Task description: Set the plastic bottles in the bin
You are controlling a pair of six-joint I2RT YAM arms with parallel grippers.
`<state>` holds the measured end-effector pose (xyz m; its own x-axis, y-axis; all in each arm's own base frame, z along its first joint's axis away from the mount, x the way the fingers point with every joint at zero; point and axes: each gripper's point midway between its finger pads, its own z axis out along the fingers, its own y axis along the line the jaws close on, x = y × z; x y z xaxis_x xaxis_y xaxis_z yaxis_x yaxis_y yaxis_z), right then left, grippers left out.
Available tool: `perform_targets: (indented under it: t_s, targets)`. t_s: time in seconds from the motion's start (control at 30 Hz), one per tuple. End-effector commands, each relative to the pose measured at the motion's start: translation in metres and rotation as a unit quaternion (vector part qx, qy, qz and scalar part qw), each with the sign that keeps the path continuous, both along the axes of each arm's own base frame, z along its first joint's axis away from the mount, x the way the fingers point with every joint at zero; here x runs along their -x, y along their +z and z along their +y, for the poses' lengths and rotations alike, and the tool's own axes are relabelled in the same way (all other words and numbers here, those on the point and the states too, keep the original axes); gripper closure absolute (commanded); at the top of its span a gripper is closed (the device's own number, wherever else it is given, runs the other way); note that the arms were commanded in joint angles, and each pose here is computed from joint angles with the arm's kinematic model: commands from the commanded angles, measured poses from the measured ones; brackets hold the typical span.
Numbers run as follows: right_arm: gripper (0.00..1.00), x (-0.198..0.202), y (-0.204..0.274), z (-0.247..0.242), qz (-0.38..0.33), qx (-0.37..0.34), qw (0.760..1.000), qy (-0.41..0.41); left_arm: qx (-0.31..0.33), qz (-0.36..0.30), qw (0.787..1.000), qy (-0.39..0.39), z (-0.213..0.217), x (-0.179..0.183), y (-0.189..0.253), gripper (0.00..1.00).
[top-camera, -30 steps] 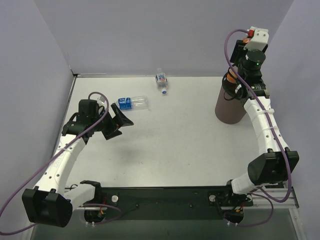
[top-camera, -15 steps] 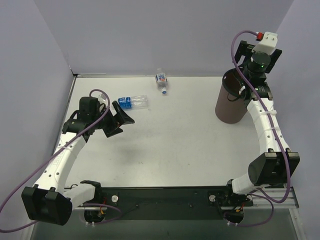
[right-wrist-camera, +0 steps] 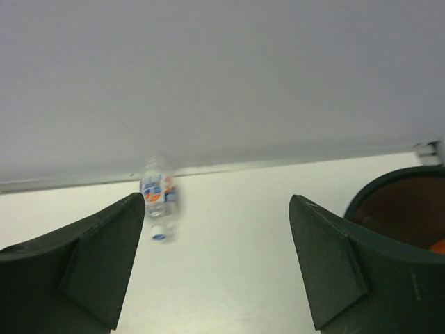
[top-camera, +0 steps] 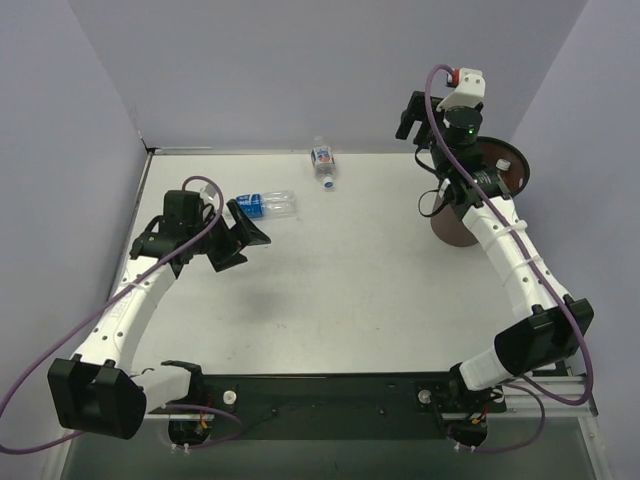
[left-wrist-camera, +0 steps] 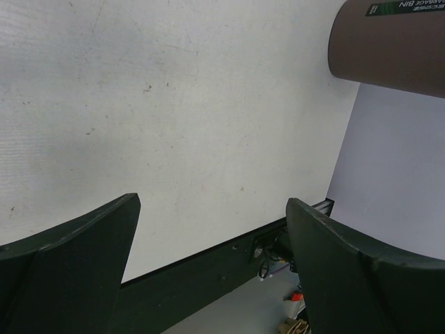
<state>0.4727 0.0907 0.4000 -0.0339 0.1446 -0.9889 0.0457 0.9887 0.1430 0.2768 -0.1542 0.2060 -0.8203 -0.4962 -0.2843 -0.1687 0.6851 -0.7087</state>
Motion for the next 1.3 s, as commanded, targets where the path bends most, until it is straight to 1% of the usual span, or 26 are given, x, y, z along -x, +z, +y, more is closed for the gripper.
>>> perform_targets:
  t_s: [0.0,0.13,0.17,0.23,0.27,0.3,0.37,0.4,0.47,0.5,0.57,0.6,0.67,0.83,0.9,0.93,1.1,1.17,1.2,1.27]
  targets:
    - [0.21,0.011,-0.036,0.079,0.085,-0.071,0.987,0.115,-0.002,-0.041,0.999,0.006,-0.002,-0.024,0.02,0.02]
    - [0.2,0.032,-0.068,0.125,0.139,-0.03,0.974,0.176,-0.031,-0.001,0.999,0.043,0.014,-0.036,0.003,0.03]
    - [0.19,0.037,-0.083,0.129,0.156,-0.023,0.97,0.183,-0.035,0.008,0.997,0.061,0.022,-0.044,0.0,0.03]
    - [0.18,0.052,-0.09,0.133,0.166,-0.022,0.964,0.205,-0.05,0.023,0.993,0.101,0.038,-0.054,-0.007,0.03]
    - [0.17,0.058,-0.105,0.133,0.181,-0.019,0.961,0.209,-0.058,0.038,0.99,0.122,0.046,-0.06,-0.014,0.03]
    - [0.17,0.066,-0.101,0.132,0.178,-0.022,0.96,0.217,-0.064,0.045,0.984,0.162,0.059,-0.068,-0.015,0.03]
    - [0.16,0.074,-0.105,0.131,0.181,-0.018,0.957,0.226,-0.064,0.065,0.974,0.206,0.069,-0.08,-0.025,0.03]
    - [0.16,0.079,-0.109,0.13,0.185,-0.017,0.955,0.229,-0.043,0.067,0.968,0.237,0.071,-0.091,-0.026,0.03]
    - [0.16,0.084,-0.112,0.131,0.188,-0.011,0.954,0.233,-0.013,0.07,0.962,0.265,0.069,-0.106,-0.033,0.03]
    - [0.16,0.086,-0.112,0.129,0.189,-0.01,0.954,0.231,0.038,0.041,0.958,0.281,0.062,-0.127,-0.024,0.03]
    - [0.15,0.088,-0.112,0.129,0.189,-0.009,0.955,0.227,0.07,0.065,0.947,0.308,0.058,-0.135,-0.042,0.03]
    - [0.16,0.088,-0.11,0.127,0.189,-0.011,0.957,0.222,0.099,0.076,0.935,0.333,0.057,-0.143,-0.043,0.03]
    - [0.16,0.088,-0.11,0.125,0.189,-0.015,0.959,0.212,0.117,0.104,0.915,0.372,0.059,-0.157,-0.057,0.03]
    - [0.16,0.089,-0.109,0.126,0.189,-0.023,0.959,0.21,0.136,0.126,0.881,0.435,0.067,-0.19,-0.074,0.03]
    - [0.16,0.089,-0.109,0.127,0.19,-0.026,0.959,0.21,0.154,0.131,0.866,0.456,0.069,-0.202,-0.079,0.03]
    - [0.15,0.088,-0.109,0.126,0.19,-0.027,0.959,0.209,0.158,0.146,0.857,0.468,0.069,-0.205,-0.09,0.02]
    - [0.16,0.092,-0.109,0.126,0.192,-0.027,0.958,0.21,0.176,0.14,0.847,0.482,0.068,-0.235,-0.094,0.03]
    - [0.15,0.092,-0.111,0.125,0.194,-0.025,0.958,0.209,0.166,0.152,0.845,0.485,0.066,-0.239,-0.105,0.03]
    - [0.15,0.092,-0.11,0.123,0.194,-0.024,0.959,0.206,0.167,0.149,0.845,0.485,0.064,-0.245,-0.1,0.03]
    - [0.15,0.093,-0.11,0.122,0.194,-0.021,0.959,0.205,0.156,0.168,0.841,0.491,0.065,-0.246,-0.115,0.03]
